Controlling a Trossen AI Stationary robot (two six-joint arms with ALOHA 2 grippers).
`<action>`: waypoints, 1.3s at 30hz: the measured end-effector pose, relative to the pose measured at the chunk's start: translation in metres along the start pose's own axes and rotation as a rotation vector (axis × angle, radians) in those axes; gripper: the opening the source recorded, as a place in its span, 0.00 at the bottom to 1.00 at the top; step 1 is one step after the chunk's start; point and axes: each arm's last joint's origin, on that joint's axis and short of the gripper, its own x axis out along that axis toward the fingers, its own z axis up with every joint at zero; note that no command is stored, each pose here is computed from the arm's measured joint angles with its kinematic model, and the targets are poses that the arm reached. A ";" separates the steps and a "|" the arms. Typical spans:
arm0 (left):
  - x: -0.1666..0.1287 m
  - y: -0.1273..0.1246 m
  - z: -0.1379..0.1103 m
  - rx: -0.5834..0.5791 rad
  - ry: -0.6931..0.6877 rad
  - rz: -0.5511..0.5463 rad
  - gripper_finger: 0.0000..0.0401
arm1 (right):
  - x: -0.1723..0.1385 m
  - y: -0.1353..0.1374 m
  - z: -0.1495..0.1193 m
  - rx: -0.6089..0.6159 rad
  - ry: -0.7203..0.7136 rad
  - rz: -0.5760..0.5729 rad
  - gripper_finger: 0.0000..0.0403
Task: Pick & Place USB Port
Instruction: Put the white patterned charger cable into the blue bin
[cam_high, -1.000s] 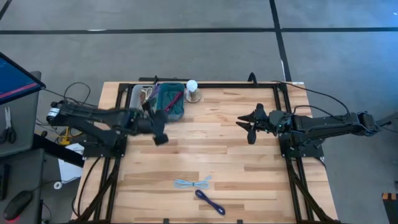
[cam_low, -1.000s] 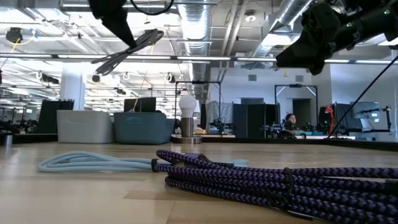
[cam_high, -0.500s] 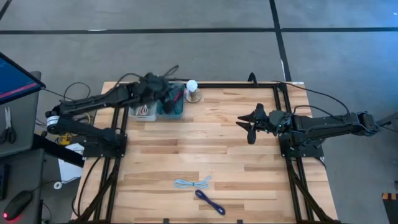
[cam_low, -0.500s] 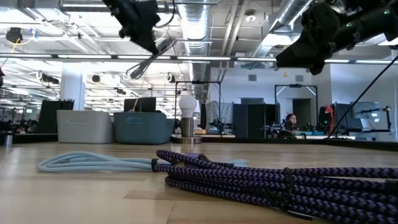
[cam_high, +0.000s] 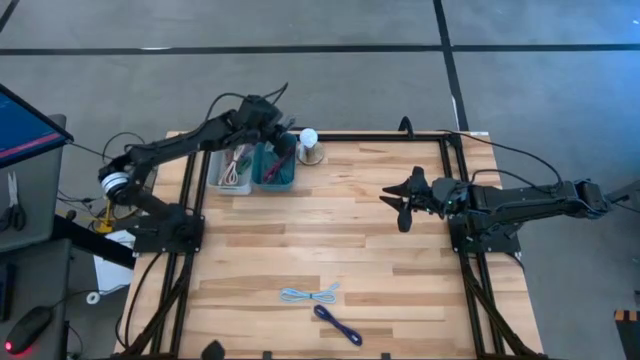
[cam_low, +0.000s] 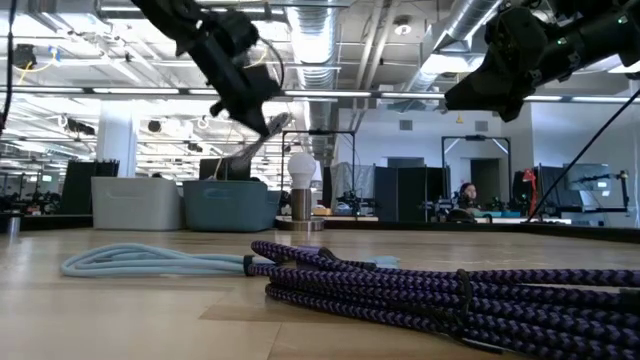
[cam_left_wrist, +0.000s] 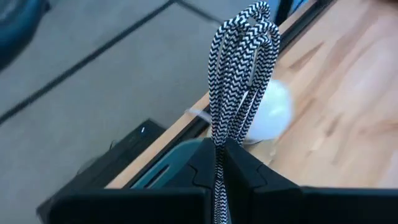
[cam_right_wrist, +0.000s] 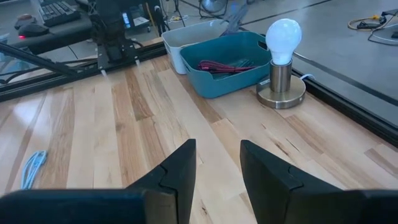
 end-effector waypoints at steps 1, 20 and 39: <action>0.006 0.003 -0.002 -0.012 0.020 0.010 0.03 | 0.000 0.000 0.000 -0.001 0.004 -0.001 0.29; 0.068 0.014 -0.039 -0.178 0.261 -0.017 0.03 | 0.000 -0.001 -0.004 -0.012 0.038 -0.010 0.29; 0.077 0.013 -0.083 -0.198 0.329 0.047 0.13 | 0.000 -0.001 -0.004 -0.013 0.041 -0.011 0.29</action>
